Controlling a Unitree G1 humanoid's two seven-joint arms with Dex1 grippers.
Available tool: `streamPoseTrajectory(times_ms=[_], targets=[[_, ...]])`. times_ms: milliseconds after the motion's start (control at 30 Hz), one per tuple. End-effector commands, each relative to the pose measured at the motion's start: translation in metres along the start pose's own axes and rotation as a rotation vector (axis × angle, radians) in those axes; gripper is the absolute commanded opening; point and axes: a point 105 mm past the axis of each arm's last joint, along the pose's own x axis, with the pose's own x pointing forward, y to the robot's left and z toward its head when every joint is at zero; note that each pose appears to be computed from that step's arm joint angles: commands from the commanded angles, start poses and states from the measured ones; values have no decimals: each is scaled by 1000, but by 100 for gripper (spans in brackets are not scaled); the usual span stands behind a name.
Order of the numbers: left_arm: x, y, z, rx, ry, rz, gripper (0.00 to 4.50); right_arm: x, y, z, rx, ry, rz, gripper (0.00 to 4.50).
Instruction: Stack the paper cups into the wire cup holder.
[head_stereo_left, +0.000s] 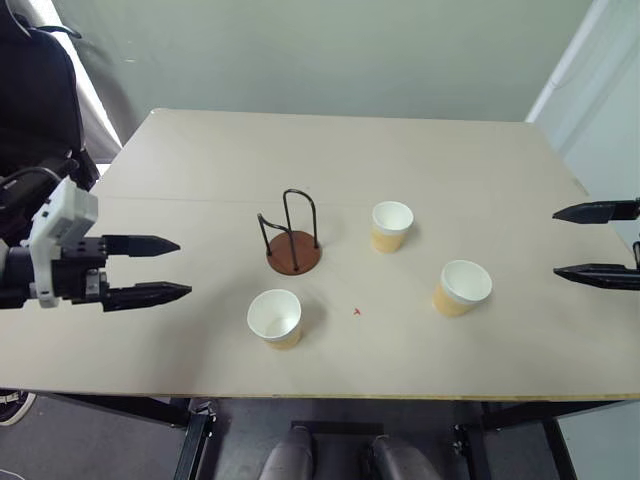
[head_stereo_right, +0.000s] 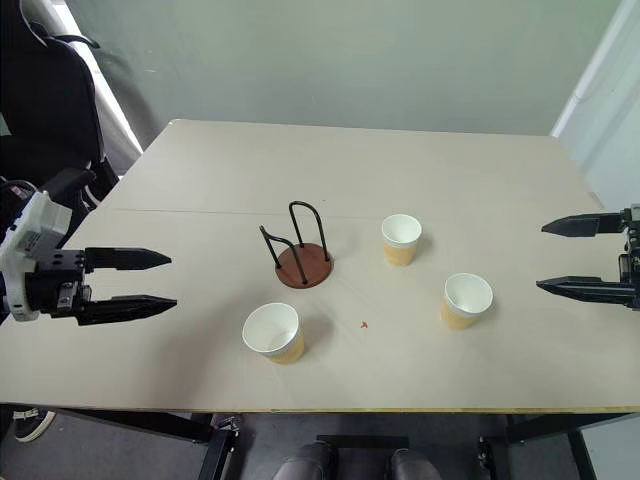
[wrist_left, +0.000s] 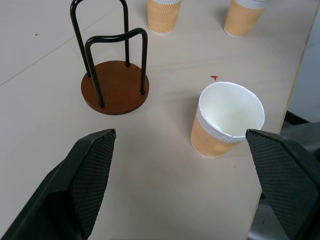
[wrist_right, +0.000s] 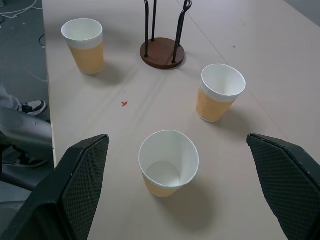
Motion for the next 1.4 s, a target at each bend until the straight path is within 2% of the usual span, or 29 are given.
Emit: streamPoseTrajectory(times_ms=[33,300,433,733,867,1033,1400], targets=[[-1,1,7,32,-18,11,447,-2,0,10,-46,3,-7,450],[7,16,5,67,-1,88,447,-2,1,10,-47,-1,-8,450],[53,26,-2,74,-35,152,447,2,1,11,-51,-13,-16,450],[98,61,-2,115,-73,347,447,-2,3,12,-48,-8,-33,450],[122,66,10,97,-126,327,447,-2,3,14,-50,-8,-37,450],[151,65,10,87,-115,283,447,-3,4,16,-54,-6,-48,450],[171,79,17,99,-121,313,447,-5,8,17,-49,-3,-76,450]])
